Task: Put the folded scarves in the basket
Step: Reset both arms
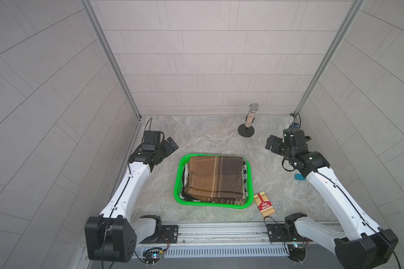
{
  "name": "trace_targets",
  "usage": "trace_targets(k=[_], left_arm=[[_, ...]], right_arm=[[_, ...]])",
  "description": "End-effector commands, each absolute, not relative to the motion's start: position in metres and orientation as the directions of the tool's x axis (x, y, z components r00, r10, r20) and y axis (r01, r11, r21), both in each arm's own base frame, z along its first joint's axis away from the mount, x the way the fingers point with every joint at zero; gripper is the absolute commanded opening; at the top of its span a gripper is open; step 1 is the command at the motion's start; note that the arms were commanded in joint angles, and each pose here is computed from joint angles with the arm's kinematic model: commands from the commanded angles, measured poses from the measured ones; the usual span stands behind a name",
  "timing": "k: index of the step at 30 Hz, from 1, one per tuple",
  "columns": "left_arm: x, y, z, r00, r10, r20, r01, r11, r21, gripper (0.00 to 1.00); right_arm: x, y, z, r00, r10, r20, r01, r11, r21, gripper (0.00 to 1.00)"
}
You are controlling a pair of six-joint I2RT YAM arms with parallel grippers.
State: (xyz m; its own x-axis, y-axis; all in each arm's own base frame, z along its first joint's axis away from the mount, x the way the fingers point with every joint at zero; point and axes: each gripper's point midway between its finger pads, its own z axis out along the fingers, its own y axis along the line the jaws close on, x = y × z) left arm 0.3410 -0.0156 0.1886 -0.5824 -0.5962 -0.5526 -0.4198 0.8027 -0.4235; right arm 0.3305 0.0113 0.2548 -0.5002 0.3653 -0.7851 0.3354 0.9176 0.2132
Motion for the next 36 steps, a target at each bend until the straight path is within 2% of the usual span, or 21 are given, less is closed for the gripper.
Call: trace_targets(k=[1, 3, 5, 8, 15, 18, 21, 25, 29, 33, 36], left_arm=[[0.332, 0.053, 0.195, -0.401, -0.445, -0.801, -0.555, 0.814, -0.174, 1.0], [0.327, 0.069, 0.187, -0.29, -0.309, -0.906, -0.545, 0.831, -0.109, 1.0], [0.325, 0.074, 0.186, -0.197, -0.184, -0.963, -0.523, 0.85, -0.056, 1.0], [0.334, 0.064, 0.169, -0.244, -0.003, -0.97, -0.422, 0.901, 0.104, 1.0], [0.35, 0.053, 0.126, -0.295, -0.045, -0.954, -0.406, 0.91, 0.083, 1.0], [0.36, 0.052, 0.125, -0.282, -0.029, -0.959, -0.411, 0.907, 0.093, 1.0], [0.369, 0.051, 0.111, -0.328, -0.028, -0.944, -0.409, 0.905, 0.116, 1.0], [0.374, 0.05, 0.099, -0.262, -0.012, -0.965, -0.41, 0.907, 0.1, 1.0], [0.371, 0.049, 0.096, -0.334, -0.026, -0.942, -0.402, 0.908, 0.117, 1.0], [0.376, 0.049, 0.096, -0.29, -0.013, -0.957, -0.399, 0.91, 0.109, 1.0], [0.38, 0.048, 0.093, -0.333, -0.016, -0.943, -0.394, 0.91, 0.124, 1.0]], right_arm=[[0.346, -0.015, 0.253, -0.381, 0.268, -0.885, 0.375, 0.92, 0.118, 1.0], [0.349, -0.022, 0.243, -0.309, 0.228, -0.923, 0.385, 0.918, 0.098, 1.0], [0.35, -0.027, 0.232, -0.277, 0.194, -0.941, 0.401, 0.913, 0.07, 1.0], [0.348, -0.037, 0.205, -0.286, 0.128, -0.95, 0.434, 0.901, -0.009, 1.0], [0.341, -0.051, 0.149, -0.389, 0.005, -0.921, 0.459, 0.868, -0.189, 1.0], [0.344, -0.052, 0.132, -0.405, -0.05, -0.913, 0.44, 0.865, -0.243, 1.0], [0.353, -0.051, 0.122, -0.386, -0.079, -0.919, 0.413, 0.876, -0.249, 1.0], [0.366, -0.055, 0.126, -0.316, -0.066, -0.946, 0.417, 0.887, -0.201, 1.0], [0.371, -0.055, 0.111, -0.292, -0.004, -0.956, 0.402, 0.907, -0.127, 1.0], [0.37, -0.046, 0.103, -0.221, -0.034, -0.975, 0.346, 0.932, -0.111, 1.0], [0.372, -0.043, 0.101, -0.254, -0.03, -0.967, 0.327, 0.938, -0.115, 1.0]])
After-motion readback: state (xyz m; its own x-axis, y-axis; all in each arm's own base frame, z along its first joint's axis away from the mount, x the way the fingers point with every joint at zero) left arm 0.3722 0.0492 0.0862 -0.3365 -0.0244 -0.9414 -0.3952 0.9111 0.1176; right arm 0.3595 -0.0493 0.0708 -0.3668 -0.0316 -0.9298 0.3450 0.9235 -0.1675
